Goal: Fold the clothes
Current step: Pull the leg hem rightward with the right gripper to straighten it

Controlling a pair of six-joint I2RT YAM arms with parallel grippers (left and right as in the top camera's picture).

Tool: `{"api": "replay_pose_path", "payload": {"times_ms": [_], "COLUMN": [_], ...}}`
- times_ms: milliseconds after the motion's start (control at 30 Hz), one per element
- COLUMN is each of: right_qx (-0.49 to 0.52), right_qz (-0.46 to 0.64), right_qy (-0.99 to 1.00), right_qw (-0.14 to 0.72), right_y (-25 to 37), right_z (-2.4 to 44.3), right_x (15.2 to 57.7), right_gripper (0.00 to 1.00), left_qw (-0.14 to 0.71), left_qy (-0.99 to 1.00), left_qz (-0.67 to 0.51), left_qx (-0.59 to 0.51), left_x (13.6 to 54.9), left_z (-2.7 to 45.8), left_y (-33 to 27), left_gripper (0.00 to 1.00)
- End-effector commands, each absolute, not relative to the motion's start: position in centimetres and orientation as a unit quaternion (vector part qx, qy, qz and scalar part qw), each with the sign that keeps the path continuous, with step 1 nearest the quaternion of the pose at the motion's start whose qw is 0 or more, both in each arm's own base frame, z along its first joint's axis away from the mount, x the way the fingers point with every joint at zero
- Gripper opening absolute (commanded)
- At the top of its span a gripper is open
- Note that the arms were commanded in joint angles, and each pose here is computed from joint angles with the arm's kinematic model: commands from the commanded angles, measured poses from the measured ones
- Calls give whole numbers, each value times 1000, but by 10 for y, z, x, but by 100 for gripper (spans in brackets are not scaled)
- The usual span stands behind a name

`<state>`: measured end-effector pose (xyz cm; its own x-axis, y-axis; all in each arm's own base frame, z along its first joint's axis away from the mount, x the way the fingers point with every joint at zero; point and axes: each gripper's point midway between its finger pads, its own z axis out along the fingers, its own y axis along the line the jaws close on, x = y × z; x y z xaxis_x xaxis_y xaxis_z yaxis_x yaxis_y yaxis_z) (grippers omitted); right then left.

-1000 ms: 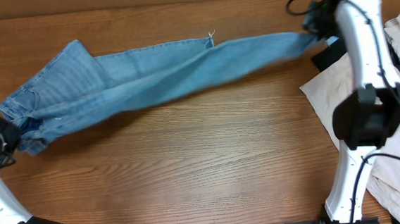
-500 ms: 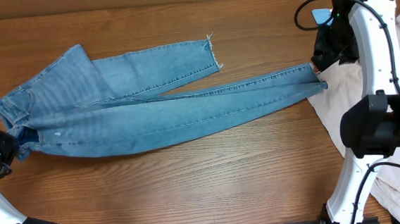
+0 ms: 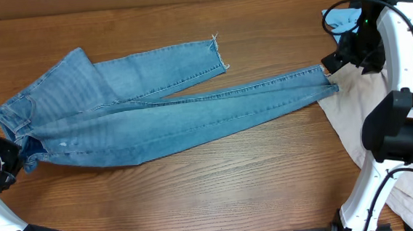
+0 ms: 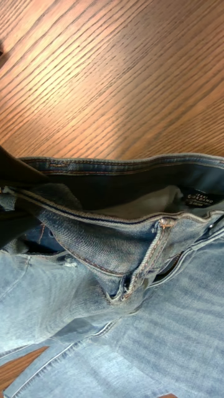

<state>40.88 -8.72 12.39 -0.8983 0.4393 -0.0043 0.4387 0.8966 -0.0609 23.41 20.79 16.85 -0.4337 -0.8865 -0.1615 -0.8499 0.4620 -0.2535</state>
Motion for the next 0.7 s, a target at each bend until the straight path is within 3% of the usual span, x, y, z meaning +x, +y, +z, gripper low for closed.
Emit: {"api": "replay_pose_path", "payload": {"times_ms": [0, 200, 400, 667], "right_qx": [-200, -200, -201, -203], "right_qz": [-11, -11, -11, -38], "right_qy": [-980, -980, -979, -978], "right_qw": [19, 0, -1, -17], "right_y": [-72, -73, -73, -66], "right_z": [94, 48, 33, 79], "right_x": [406, 413, 411, 425], "right_gripper": [62, 43, 6, 4], "left_qw": [152, 152, 155, 173], "left_qy": [849, 850, 849, 848], "left_qz": [-62, -61, -55, -33], "left_qx": [-503, -501, -501, -500], "left_x": [237, 238, 238, 244], "left_z": [178, 178, 178, 178], "left_y": [211, 211, 213, 227], "left_gripper": [5, 5, 6, 4]}}
